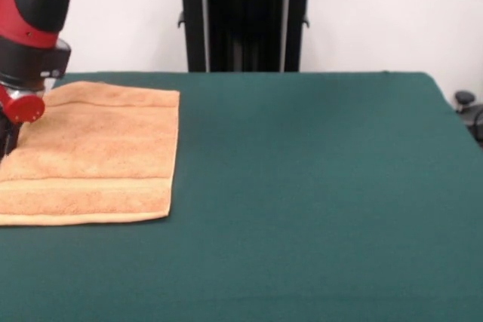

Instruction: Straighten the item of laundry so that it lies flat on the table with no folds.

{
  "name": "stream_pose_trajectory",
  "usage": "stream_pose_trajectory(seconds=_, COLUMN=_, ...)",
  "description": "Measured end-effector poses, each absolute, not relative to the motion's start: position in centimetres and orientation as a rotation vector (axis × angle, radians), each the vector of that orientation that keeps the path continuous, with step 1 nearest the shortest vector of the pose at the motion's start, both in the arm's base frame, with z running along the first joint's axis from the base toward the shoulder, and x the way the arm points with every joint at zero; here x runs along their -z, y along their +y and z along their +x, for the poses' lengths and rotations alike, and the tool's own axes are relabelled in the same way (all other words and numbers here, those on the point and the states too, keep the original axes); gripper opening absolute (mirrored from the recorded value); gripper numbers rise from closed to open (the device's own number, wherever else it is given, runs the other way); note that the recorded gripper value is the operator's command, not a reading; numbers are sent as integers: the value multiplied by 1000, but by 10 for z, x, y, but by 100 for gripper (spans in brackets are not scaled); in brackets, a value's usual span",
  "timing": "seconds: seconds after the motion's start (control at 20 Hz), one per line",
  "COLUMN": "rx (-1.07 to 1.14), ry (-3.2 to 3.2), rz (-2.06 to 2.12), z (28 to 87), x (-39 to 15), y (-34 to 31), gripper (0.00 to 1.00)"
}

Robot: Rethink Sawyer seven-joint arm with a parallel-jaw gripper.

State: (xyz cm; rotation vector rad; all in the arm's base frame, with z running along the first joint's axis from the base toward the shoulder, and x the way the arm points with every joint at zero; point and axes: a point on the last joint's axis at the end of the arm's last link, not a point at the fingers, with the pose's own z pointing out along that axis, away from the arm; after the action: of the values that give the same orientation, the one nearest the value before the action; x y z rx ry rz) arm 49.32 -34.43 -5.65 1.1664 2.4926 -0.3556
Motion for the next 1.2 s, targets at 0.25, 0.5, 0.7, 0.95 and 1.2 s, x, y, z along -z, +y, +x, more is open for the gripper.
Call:
stream_pose_trajectory(seconds=0.25, rx=377, ry=2458, rz=1190, z=495, x=68, y=-345, gripper=100)
stream_pose_trajectory(seconds=0.5, rx=434, ry=2418, rz=1264, z=501, x=68, y=-338, gripper=100)
stream_pose_trajectory(seconds=0.7, rx=469, ry=2373, rz=1335, z=508, x=61, y=-329, gripper=100)
stream_pose_trajectory(seconds=0.95, rx=502, ry=2288, rz=1441, z=524, x=48, y=-310, gripper=100)
stream_pose_trajectory(seconds=1.2, rx=464, ry=2231, rz=1512, z=551, x=44, y=-262, gripper=100)
